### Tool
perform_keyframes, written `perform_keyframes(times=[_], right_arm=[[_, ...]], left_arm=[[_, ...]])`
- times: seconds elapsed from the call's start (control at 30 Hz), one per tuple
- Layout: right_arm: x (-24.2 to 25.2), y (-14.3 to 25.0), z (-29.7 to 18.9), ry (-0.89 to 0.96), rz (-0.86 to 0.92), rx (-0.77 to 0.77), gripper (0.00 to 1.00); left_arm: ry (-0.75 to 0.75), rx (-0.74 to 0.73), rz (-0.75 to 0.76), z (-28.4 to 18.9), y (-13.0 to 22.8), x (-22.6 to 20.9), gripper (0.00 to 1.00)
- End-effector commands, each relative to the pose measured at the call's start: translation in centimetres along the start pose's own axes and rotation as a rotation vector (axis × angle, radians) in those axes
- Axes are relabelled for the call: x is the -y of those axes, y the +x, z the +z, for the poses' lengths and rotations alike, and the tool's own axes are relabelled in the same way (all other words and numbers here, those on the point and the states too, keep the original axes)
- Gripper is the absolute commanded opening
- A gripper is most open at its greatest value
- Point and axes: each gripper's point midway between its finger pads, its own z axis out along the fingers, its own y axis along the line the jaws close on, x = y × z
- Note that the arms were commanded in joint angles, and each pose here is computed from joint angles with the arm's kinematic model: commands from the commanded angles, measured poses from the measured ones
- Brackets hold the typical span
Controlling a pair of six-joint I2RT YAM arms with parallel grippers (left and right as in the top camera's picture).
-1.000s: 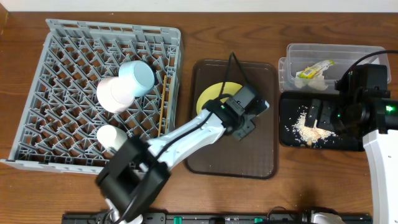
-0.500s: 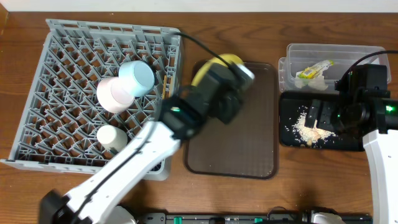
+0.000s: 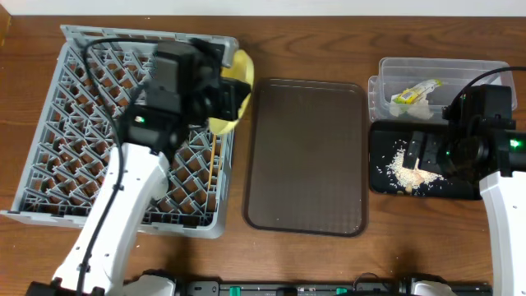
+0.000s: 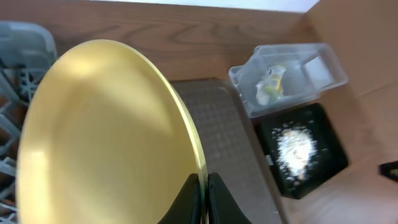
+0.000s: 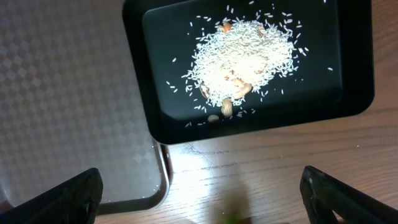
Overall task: Sort waste into correct bins and load items into the dishwasher
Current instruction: 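Lift the yellow plate and stand it upright in the rack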
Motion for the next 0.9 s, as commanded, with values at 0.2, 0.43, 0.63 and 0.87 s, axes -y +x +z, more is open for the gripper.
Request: perform_keyframes(times=[0.2, 0.43, 0.63, 0.87], right_arm=[[0.1, -0.3, -0.4, 0.004, 0.011, 0.015, 0.99], [0.1, -0.3, -0.4, 0.004, 0.011, 0.013, 0.99], [0.1, -0.3, -0.4, 0.003, 0.011, 0.015, 0.99], [-3.4, -2.0, -0.7, -0.165, -0.15, 0.091, 0.99]], left_arm=[[0.197, -0.06, -0.279, -0.1, 0.1, -4.5, 0.06], [0.174, -0.085, -0.373, 1.0, 0.8, -8.0, 0.22], [0.112, -0.03, -0.374, -0.6, 0.1, -10.6, 0.67], [-0.191, 0.027, -0.33, -4.7, 0.3, -14.3, 0.84]])
